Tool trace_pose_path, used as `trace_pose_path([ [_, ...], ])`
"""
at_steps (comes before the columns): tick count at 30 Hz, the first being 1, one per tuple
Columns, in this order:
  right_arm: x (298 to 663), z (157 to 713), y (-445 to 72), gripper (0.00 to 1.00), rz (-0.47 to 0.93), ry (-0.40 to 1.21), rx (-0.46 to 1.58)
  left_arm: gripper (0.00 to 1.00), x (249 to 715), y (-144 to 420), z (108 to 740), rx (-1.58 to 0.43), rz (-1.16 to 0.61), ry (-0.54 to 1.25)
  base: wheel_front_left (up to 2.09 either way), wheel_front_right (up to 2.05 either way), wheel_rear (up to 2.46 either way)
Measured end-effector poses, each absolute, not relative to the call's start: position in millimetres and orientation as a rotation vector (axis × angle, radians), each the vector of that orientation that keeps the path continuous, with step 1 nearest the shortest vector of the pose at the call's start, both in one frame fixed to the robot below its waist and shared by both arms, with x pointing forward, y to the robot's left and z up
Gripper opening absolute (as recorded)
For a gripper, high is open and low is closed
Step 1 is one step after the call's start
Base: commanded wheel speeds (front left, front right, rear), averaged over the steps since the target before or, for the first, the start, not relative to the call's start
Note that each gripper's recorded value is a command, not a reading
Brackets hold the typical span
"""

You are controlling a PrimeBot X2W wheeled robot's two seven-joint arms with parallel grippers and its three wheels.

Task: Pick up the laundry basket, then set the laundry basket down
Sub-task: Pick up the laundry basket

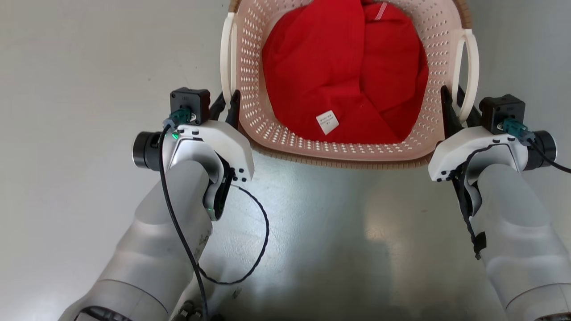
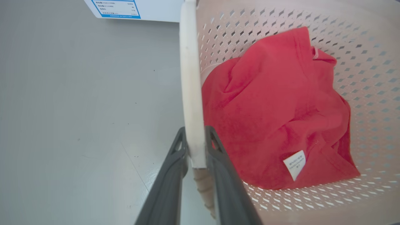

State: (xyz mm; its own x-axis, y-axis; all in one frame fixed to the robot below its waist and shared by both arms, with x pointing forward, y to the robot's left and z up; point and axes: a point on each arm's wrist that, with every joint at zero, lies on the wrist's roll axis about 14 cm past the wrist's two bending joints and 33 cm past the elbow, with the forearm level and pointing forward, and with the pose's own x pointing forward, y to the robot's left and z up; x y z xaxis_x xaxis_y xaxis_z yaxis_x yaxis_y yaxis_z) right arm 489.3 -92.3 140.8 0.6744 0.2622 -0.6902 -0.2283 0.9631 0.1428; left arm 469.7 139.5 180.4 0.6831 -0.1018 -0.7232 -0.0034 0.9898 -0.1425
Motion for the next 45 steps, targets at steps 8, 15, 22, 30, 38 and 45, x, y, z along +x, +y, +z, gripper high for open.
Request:
trace_pose_path([
  [8, 488.5, 163.9, -94.9, 0.00, 0.271, 0.775, 0.050, 0.00, 461.9, 139.8, 196.8, -0.153, -0.033, 0.807, 0.00, 0.00, 0.00],
  [15, 486.4, 189.3, -94.6, 0.00, 0.274, 0.759, 0.059, 0.00, 449.2, 139.8, 213.0, -0.167, -0.015, 0.799, 0.00, 0.00, 0.00],
  [22, 463.0, 208.3, -96.0, 0.00, 0.279, 0.780, 0.060, 0.00, 429.7, 138.0, 230.9, -0.183, -0.002, 0.793, 0.00, 0.00, 0.00],
  [30, 438.0, 226.5, -95.6, 0.00, 0.290, 0.793, 0.066, 0.00, 407.5, 137.8, 245.8, -0.201, 0.014, 0.790, 0.00, 0.00, 0.00],
  [38, 403.6, 241.1, -96.8, 0.00, 0.298, 0.822, 0.071, 0.00, 373.0, 135.0, 253.3, -0.212, 0.016, 0.817, 0.00, 0.00, 0.00],
  [45, 377.0, 251.9, -96.6, 0.00, 0.308, 0.842, 0.075, 0.00, 347.4, 133.0, 258.5, -0.213, 0.016, 0.834, 0.00, 0.00, 0.00],
])
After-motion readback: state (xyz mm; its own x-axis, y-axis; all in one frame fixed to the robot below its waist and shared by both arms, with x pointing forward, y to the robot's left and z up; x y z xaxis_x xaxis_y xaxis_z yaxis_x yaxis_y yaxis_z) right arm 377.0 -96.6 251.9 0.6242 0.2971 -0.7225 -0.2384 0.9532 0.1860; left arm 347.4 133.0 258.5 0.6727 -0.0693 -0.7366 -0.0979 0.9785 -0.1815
